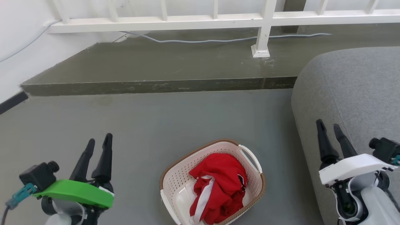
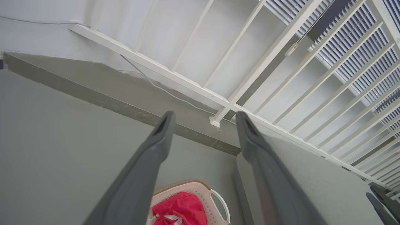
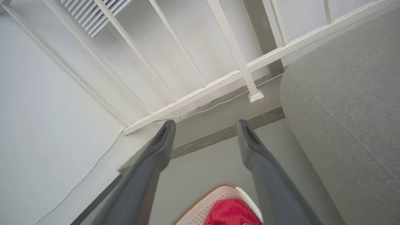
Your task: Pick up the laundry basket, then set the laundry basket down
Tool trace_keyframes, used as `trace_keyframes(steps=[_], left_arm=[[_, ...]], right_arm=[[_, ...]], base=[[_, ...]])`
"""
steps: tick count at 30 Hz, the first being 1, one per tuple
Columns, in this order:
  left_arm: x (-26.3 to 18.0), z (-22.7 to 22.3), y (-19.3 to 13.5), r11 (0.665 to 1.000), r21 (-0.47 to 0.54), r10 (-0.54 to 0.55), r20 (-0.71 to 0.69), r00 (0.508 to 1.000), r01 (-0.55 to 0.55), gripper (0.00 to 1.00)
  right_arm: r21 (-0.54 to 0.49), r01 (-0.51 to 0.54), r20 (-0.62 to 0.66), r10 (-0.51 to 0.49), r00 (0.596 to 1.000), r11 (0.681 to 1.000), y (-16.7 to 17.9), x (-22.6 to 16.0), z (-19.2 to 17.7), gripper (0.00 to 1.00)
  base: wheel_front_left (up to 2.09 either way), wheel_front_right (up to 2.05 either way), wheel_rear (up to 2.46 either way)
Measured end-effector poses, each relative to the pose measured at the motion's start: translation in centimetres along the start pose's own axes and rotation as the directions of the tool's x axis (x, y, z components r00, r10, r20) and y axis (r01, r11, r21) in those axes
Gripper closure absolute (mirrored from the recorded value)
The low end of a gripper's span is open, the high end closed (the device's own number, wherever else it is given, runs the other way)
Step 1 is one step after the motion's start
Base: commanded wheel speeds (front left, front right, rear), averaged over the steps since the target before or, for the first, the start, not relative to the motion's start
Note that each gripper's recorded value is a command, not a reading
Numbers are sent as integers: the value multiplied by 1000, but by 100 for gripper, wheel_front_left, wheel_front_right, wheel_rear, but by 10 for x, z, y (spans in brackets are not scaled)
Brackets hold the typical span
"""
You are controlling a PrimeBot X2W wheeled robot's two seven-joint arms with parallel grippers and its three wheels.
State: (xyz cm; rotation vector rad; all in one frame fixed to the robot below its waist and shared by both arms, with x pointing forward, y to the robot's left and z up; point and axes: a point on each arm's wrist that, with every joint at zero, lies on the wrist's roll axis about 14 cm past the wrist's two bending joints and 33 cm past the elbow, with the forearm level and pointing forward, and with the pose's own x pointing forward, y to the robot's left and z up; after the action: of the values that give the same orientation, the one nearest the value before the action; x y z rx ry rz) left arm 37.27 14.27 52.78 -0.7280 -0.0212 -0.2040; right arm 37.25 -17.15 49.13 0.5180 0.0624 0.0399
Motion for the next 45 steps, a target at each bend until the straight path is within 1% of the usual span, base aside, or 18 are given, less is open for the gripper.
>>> trace_keyframes(steps=[5,9,16,23,25,27,31,33,45], left_arm=[[0,-6,-4,995,98,-15,-19,1000,16,0],[-1,-10,-7,980,197,-33,-38,999,40,0],[-2,-20,-15,957,283,-55,-56,997,69,0],[-3,-26,-22,926,365,-76,-65,995,94,0],[-3,-29,-24,919,381,-83,-67,994,102,0],[-3,-31,-26,914,391,-91,-69,993,111,0],[-3,-32,-28,893,434,-100,-67,993,119,0],[-3,-31,-27,892,438,-94,-59,994,111,0],[-3,-34,-14,895,441,-39,-61,997,62,0]], right_arm=[[-94,-18,-5,18,1000,995,5,-1,-4,0],[-160,-33,-7,32,999,987,9,-2,-6,0],[-268,-46,-1,47,999,962,13,-3,-9,0],[-358,-60,6,67,998,932,17,-4,-11,0],[-360,-61,10,69,998,931,18,-4,-12,0],[-382,-62,15,73,997,922,20,-4,-12,0],[-420,-71,24,89,996,905,22,-4,-12,0],[-434,-74,24,93,995,898,23,-4,-12,0],[-424,-54,28,73,997,904,20,-4,-13,0]], base=[[0,0,0],[0,0,0],[0,0,0],[0,0,0],[0,0,0],[0,0,0],[0,0,0],[0,0,0],[0,0,0]])
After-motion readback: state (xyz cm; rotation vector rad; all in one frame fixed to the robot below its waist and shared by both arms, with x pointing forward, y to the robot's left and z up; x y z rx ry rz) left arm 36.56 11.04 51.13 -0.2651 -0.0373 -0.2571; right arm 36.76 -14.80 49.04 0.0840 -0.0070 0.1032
